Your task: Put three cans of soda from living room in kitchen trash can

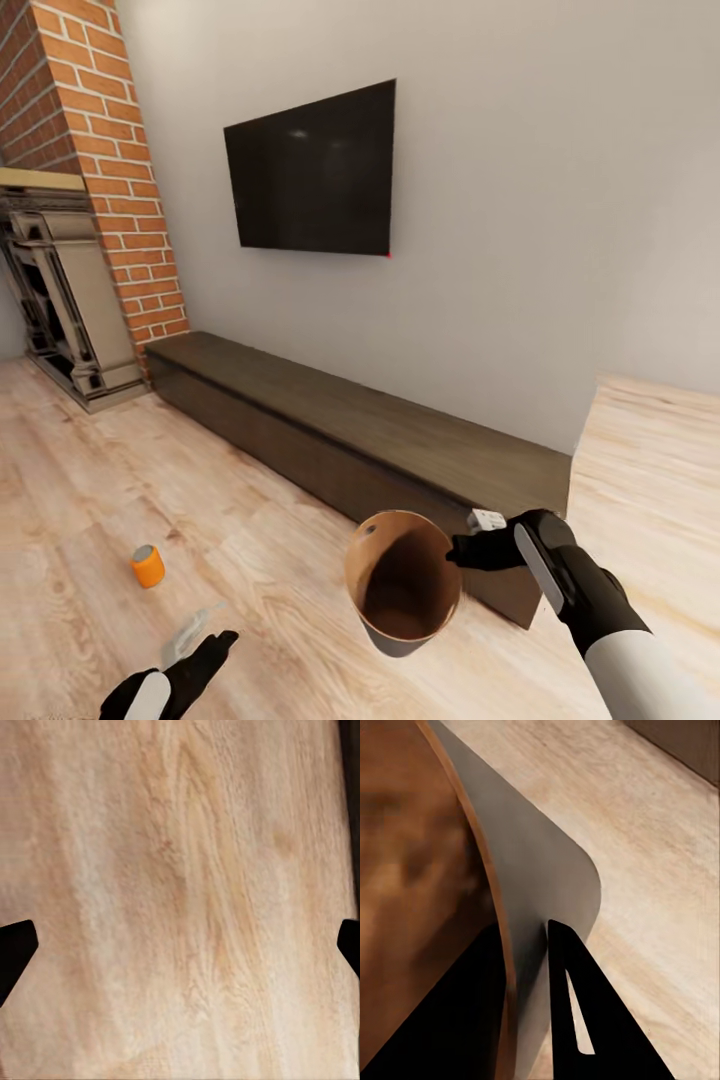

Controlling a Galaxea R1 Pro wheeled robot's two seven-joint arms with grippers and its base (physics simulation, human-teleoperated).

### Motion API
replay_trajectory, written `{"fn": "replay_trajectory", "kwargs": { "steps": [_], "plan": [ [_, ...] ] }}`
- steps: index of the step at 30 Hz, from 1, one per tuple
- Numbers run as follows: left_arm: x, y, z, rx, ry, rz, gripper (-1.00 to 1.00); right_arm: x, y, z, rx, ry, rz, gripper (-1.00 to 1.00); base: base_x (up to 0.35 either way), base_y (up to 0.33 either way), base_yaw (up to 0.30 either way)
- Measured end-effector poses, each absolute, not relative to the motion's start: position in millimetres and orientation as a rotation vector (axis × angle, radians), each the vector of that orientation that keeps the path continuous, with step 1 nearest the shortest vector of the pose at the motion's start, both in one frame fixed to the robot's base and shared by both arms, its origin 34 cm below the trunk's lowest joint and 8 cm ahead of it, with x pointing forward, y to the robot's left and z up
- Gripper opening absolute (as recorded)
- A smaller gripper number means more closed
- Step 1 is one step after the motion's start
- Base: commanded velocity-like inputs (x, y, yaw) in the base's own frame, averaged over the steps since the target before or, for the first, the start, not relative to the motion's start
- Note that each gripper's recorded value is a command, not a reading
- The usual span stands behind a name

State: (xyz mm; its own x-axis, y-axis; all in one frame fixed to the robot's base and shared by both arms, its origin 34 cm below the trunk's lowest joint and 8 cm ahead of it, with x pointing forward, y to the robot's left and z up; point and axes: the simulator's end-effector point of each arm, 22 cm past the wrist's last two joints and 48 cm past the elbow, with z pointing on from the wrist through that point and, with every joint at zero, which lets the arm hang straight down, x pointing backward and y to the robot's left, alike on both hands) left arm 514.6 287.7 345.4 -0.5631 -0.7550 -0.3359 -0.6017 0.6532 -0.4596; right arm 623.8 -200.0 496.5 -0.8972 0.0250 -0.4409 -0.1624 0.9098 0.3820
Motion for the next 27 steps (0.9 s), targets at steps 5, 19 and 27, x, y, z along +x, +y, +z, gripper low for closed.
{"fn": "replay_trajectory", "kwargs": {
  "steps": [5, 19, 27],
  "plan": [
    [510.2, 287.9, 338.9, -1.058, 2.383, -0.376, 1.0, 623.6, -198.3, 497.6, -0.095, 2.623, 0.594, -1.0, 0.232, 0.285, 0.256],
    [567.2, 320.0, 350.9, -0.8, 2.595, 0.147, 1.0, 618.4, -184.1, 496.7, -0.197, 2.631, 0.56, -1.0, 0.277, 0.216, 0.268],
    [568.8, 328.9, 347.6, -0.786, 2.562, 0.22, 1.0, 613.6, -180.2, 493.9, -0.213, 2.636, 0.564, -1.0, 0.296, 0.187, 0.199]
  ]
}}
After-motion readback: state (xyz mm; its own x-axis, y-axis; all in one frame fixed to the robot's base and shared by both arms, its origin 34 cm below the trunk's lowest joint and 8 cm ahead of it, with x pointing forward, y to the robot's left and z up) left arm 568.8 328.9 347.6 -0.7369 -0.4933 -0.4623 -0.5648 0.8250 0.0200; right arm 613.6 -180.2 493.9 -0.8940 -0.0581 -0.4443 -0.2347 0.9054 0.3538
